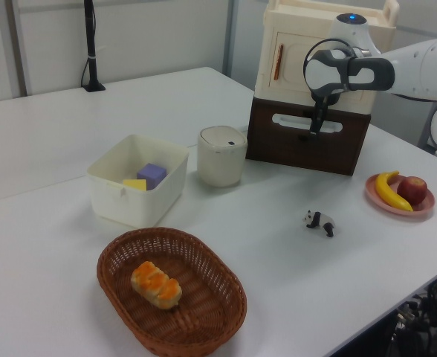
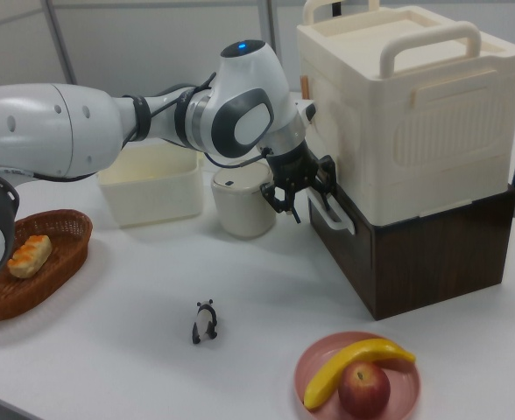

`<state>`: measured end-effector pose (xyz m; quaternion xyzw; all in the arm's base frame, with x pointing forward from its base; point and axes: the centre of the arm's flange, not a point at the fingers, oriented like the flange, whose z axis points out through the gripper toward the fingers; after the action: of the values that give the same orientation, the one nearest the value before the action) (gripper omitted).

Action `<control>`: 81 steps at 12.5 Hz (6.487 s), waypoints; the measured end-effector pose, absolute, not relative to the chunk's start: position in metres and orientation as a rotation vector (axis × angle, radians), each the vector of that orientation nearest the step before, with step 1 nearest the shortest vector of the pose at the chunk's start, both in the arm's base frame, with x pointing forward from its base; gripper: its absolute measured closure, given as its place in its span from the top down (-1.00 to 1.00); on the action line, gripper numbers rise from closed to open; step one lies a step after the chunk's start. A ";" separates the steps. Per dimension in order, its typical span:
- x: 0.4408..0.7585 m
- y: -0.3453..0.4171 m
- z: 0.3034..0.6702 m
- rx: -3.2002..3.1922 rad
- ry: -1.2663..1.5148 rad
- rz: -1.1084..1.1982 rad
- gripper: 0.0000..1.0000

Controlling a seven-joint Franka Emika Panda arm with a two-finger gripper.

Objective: Slide open the drawer
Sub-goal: 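Close the gripper on the white drawer handle, then pull the handle outward, sliding the drawer out of the unit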

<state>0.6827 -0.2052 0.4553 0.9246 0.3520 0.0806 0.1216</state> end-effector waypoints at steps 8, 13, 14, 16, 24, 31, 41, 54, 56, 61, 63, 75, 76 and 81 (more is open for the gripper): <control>0.683 -0.207 0.456 2.698 1.026 0.236 -0.13; 0.683 -0.209 0.456 2.691 1.036 0.235 -0.57; 0.683 -0.209 0.457 2.684 1.048 0.234 -0.74; 0.683 -0.209 0.456 2.667 1.091 0.229 -0.80; 0.683 -0.209 0.456 2.666 1.093 0.228 -0.80; 0.683 -0.209 0.456 2.664 1.096 0.228 -0.80; 0.679 -0.205 0.457 2.667 1.106 0.223 -0.80; 0.661 -0.187 0.466 2.691 1.141 0.180 -0.80; 0.660 -0.186 0.467 2.697 1.143 0.169 -0.80; 0.658 -0.186 0.467 2.703 1.145 0.157 -0.80; 0.658 -0.185 0.467 2.704 1.145 0.156 -0.80; 0.651 -0.164 0.463 2.724 1.198 0.089 -0.80; 0.651 -0.164 0.462 2.724 1.198 0.088 -0.80; 0.650 -0.160 0.458 2.715 1.214 0.067 -0.80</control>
<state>0.6503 -0.1601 0.4578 0.9095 0.4066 0.0225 0.0834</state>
